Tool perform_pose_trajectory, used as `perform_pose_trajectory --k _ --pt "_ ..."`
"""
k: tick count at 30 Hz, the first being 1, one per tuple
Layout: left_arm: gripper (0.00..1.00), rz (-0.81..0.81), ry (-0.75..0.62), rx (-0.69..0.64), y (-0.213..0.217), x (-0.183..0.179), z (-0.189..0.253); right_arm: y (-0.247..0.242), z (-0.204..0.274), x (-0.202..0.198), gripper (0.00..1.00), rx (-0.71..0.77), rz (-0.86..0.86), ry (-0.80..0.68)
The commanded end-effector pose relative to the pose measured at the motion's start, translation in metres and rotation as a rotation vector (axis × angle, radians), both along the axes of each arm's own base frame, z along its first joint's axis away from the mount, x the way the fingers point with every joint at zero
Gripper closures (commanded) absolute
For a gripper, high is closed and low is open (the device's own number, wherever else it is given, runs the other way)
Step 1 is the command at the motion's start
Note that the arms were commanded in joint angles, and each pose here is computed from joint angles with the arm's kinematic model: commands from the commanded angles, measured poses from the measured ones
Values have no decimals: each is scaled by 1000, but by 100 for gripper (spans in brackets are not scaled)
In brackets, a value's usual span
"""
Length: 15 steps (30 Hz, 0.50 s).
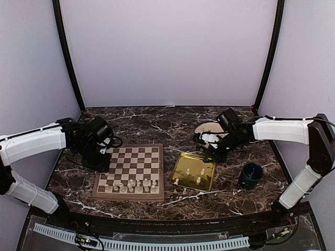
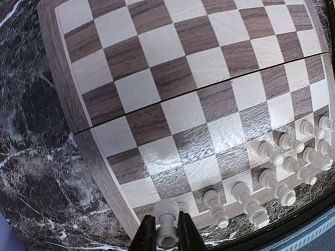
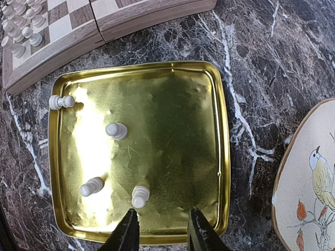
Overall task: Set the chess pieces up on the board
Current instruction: Place the rook at a1.
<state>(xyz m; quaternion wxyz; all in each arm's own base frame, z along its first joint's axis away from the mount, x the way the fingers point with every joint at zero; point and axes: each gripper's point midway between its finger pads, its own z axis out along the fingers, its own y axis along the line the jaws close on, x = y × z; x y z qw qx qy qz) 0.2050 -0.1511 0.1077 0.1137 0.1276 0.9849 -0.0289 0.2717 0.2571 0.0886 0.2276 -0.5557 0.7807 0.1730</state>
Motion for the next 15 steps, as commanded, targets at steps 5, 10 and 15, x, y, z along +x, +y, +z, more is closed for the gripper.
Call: perform_pose_trajectory --k 5,10,15 --pt "93 130 86 50 32 -33 -14 3 2 0 67 11 20 5" --pt "92 145 114 43 35 -43 -23 3 -2 -1 67 5 25 18" --pt "92 140 130 27 31 -44 -30 3 -8 -2 67 -2 27 37"
